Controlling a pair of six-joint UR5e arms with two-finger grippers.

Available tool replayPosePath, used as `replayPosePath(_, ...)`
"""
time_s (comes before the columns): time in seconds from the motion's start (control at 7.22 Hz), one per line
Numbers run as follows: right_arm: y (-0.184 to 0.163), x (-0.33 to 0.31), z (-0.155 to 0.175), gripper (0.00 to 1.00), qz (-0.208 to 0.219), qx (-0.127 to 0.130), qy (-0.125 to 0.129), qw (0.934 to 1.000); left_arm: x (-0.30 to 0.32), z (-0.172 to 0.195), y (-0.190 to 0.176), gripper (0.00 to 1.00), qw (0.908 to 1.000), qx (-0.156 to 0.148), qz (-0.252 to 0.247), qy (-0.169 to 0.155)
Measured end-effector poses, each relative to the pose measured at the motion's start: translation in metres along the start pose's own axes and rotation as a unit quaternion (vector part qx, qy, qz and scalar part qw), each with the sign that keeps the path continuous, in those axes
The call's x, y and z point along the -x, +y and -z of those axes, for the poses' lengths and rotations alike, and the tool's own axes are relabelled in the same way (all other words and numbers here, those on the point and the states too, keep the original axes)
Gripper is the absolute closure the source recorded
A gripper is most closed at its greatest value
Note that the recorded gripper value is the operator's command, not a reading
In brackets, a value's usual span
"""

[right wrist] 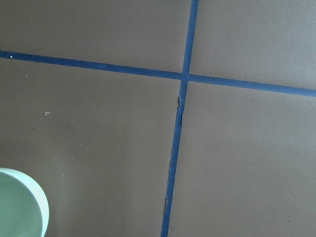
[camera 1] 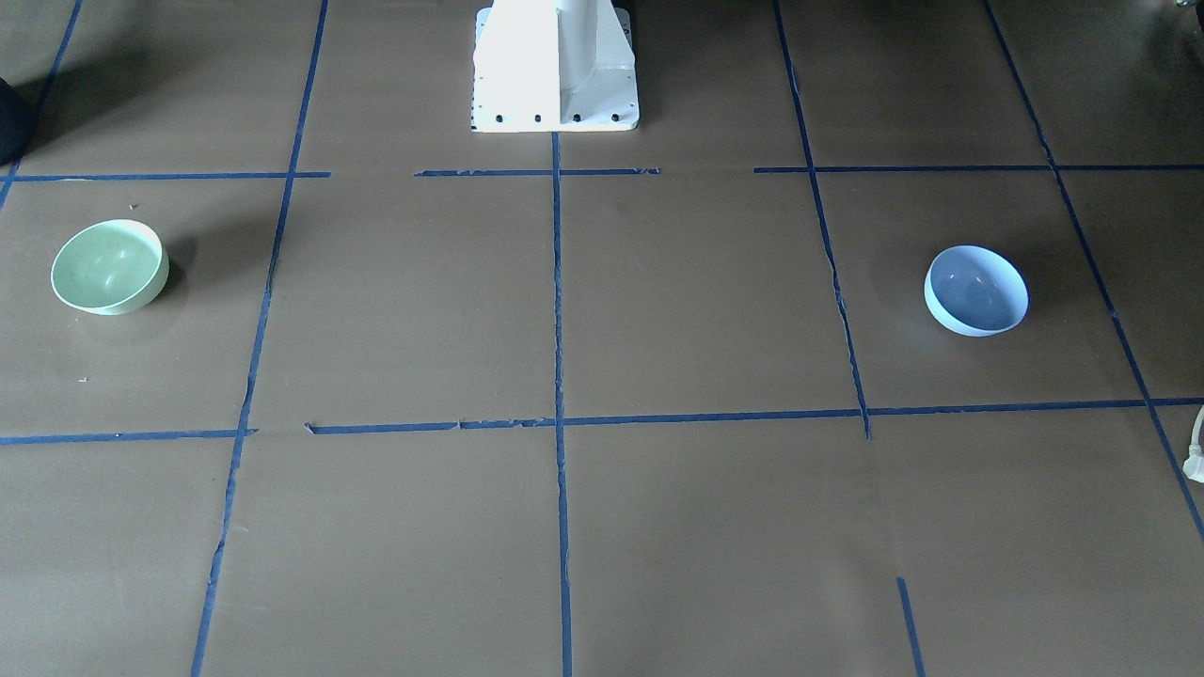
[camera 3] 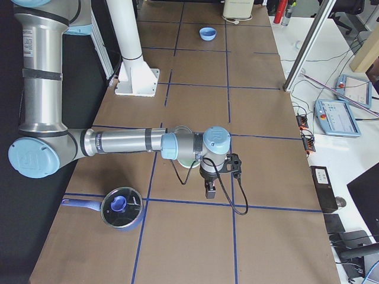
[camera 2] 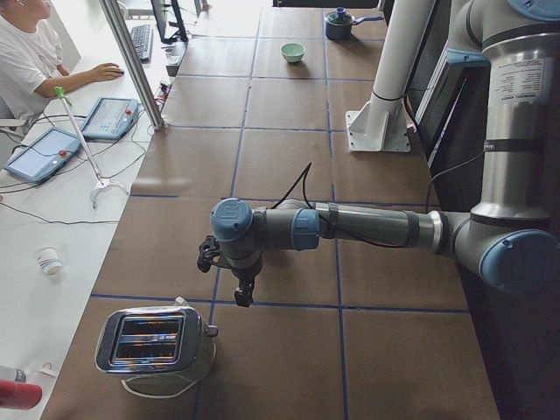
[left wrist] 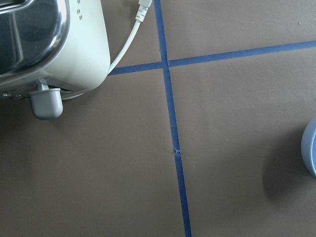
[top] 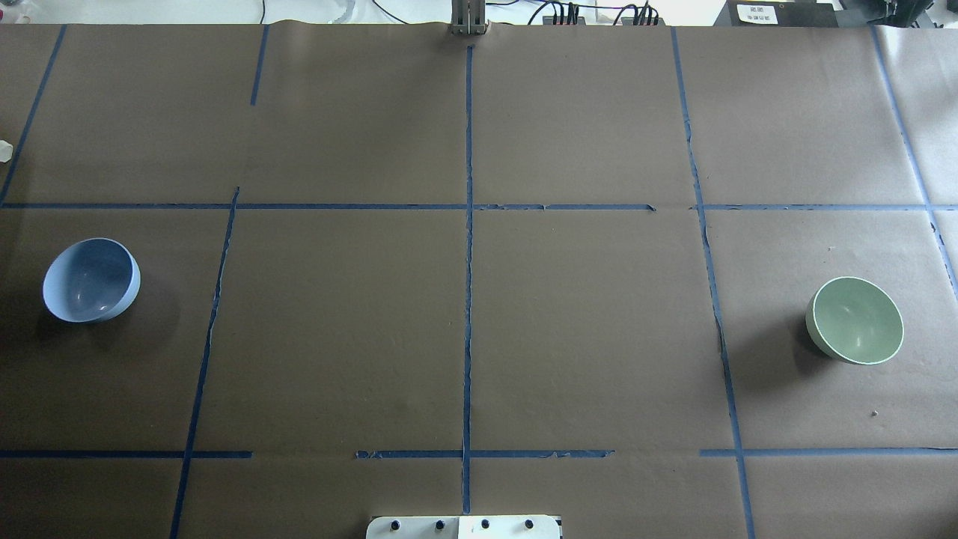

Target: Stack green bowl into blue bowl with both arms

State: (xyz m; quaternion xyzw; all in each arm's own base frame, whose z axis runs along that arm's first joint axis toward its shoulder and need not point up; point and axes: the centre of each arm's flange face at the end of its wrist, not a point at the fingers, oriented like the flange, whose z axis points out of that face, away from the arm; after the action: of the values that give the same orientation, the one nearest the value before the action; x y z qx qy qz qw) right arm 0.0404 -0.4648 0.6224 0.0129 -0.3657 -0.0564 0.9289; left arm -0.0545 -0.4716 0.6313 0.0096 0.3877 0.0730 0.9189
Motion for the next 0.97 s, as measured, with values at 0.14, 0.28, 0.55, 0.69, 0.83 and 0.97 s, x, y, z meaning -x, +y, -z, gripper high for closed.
replayPosePath(0.14,0.0003,0.0002,0.0000,0.00,-0.001,0.000,-0.001,1.0000,-0.0004,0.0003,0.0005,0.00,1.0000,0.000,-0.001,0.000)
replayPosePath(0.28,0.0006,0.0010,0.0006,0.00,-0.001,-0.001,-0.002,1.0000,-0.0009,0.0007,0.0015,0.00,1.0000,-0.001,-0.003,0.000)
replayPosePath(0.55,0.0017,0.0026,0.0007,0.00,-0.001,-0.001,-0.009,1.0000,-0.0017,0.0012,0.0020,0.00,1.0000,0.000,-0.003,0.001)
replayPosePath(0.69,0.0023,0.0024,0.0002,0.00,-0.002,0.000,-0.011,0.9999,-0.0023,0.0015,0.0017,0.00,1.0000,0.000,-0.002,0.001)
replayPosePath(0.83,0.0029,0.0022,-0.0002,0.00,-0.003,0.000,-0.012,0.9999,-0.0016,0.0003,0.0025,0.00,1.0000,0.001,0.000,0.001)
replayPosePath(0.97,0.0038,0.0021,-0.0002,0.00,-0.003,0.000,-0.013,0.9999,-0.0024,0.0005,0.0032,0.00,1.0000,0.000,0.000,0.003)
